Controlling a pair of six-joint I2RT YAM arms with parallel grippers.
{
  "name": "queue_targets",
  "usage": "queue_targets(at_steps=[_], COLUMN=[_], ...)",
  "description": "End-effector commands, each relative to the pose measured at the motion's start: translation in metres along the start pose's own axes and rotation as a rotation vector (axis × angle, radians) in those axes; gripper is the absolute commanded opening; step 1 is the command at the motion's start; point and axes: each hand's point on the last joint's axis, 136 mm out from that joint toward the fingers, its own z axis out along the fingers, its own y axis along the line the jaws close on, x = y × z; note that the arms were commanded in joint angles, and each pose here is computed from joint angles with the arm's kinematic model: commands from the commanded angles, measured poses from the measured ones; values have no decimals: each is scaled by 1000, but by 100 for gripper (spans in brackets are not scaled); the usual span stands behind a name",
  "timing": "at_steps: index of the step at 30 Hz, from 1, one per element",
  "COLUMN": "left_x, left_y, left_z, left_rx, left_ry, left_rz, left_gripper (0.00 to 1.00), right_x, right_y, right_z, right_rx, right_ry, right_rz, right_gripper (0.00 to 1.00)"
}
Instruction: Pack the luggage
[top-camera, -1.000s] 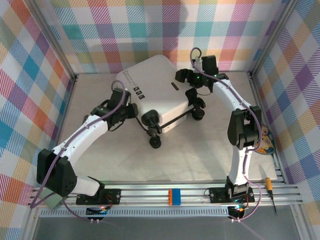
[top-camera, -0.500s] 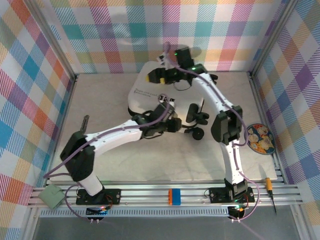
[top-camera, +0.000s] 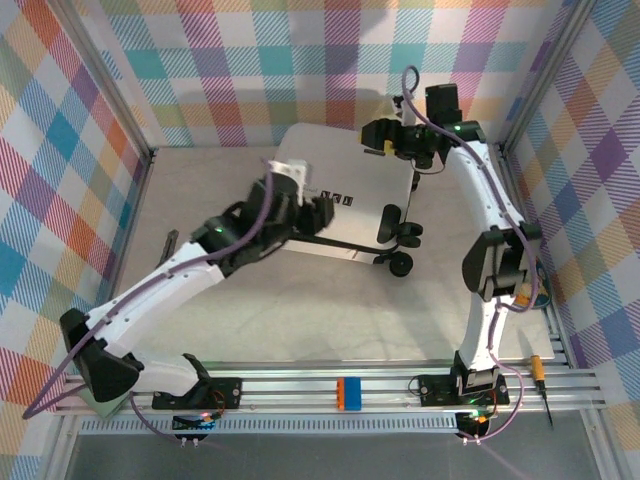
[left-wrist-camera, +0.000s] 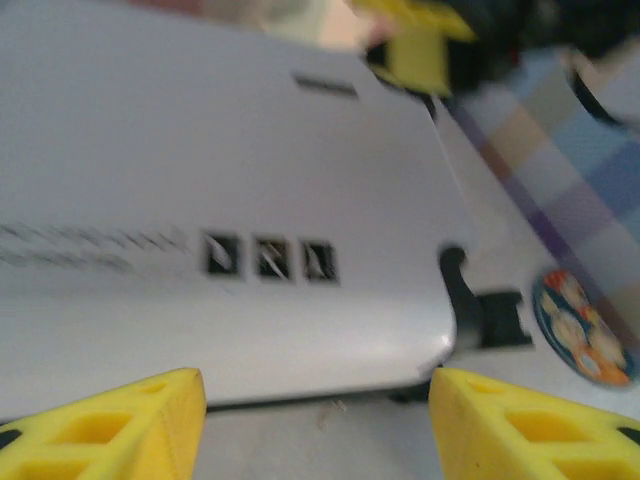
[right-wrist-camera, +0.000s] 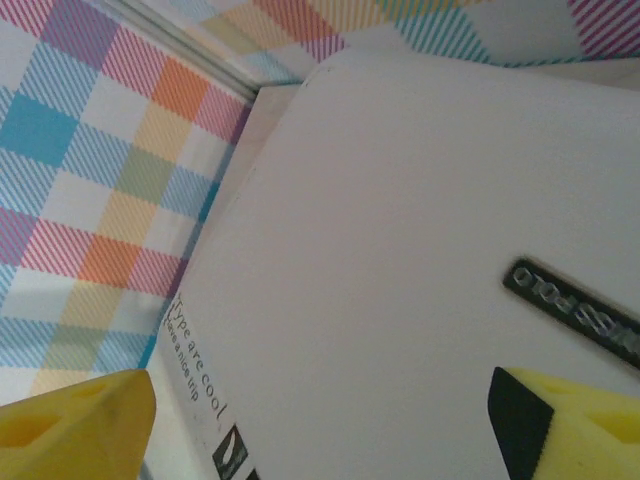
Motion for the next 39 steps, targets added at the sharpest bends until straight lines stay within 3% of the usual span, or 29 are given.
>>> queue_targets(at_steps=[1, 4, 10, 15, 20, 25, 32, 39], left_x=[-6, -20, -30, -26, -16, 6, 14, 14], left_y=[52, 86, 126, 149, 150, 136, 98, 62], left_z=[13, 37, 92, 125, 144, 159, 140, 94], left_rx=[-122, -167, -130, -64, 64, 182, 265, 282], left_ry=[53, 86, 216, 287, 358, 446, 446, 335], left_rz=[29, 16, 15, -28, -57, -98, -84, -90], left_gripper=[66, 67, 70, 71, 72, 71, 68, 68], right_x=[6, 17, 42, 62, 69, 57, 43, 38], right_y=[7, -13, -50, -75, -83, -69, -32, 17], right_z=[-18, -30, -48, -53, -42, -21, -6, 8], right_rx=[91, 186, 269, 342, 315, 159, -19, -122], right_ry=[-45, -57, -75, -71, -49, -35, -5, 21], right_rz=[-54, -19, 66, 107, 134, 126, 83, -5], right_gripper=[90, 93, 99, 99, 99, 100, 96, 95])
